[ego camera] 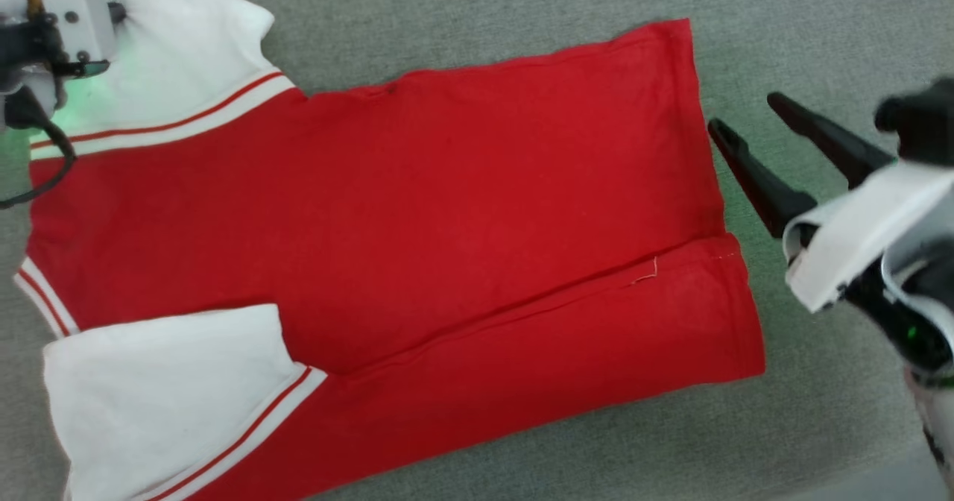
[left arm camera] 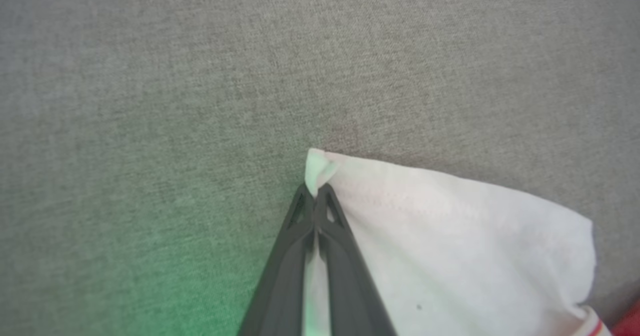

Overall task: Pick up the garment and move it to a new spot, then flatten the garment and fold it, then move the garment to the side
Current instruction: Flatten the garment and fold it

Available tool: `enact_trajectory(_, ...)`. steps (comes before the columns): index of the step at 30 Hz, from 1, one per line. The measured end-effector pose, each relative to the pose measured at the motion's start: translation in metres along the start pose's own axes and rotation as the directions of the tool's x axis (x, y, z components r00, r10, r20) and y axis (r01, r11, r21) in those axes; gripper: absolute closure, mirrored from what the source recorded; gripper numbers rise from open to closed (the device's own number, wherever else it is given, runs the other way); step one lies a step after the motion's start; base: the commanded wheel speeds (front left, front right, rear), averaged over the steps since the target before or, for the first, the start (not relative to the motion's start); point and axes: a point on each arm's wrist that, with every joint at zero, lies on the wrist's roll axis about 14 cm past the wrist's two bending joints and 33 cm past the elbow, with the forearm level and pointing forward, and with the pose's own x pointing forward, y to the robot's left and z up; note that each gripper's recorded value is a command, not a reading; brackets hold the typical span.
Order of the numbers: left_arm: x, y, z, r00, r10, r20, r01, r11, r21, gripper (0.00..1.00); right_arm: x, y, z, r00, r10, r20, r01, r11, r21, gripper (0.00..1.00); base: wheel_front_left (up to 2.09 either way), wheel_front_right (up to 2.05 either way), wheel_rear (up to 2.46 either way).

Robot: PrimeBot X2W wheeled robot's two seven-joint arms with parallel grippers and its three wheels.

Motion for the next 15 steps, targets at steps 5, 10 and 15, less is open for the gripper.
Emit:
enact_trajectory(5, -0.002, -0.001, 0.000, 1.000, 0.000, 0.005, 0.000, 1.000, 0.002, 1.00, 0.023, -0.002, 0.008, 0.995, 0.012, -0.096, -0.016, 0.999, -0.041, 0.00, 0.00, 0.00, 0.00)
enact_trajectory(10, -0.003, -0.002, 0.001, 1.000, -0.006, 0.012, 0.006, 1.000, 0.009, 1.00, 0.046, -0.007, 0.003, 0.977, 0.006, -0.212, -0.021, 0.997, -0.072, 0.00, 0.00, 0.00, 0.00)
enact_trajectory(15, -0.003, -0.001, 0.001, 1.000, -0.012, 0.015, 0.012, 1.000, 0.016, 1.00, 0.066, -0.009, 0.001, 0.958, 0.006, -0.288, -0.027, 0.997, -0.069, 0.00, 0.00, 0.00, 0.00)
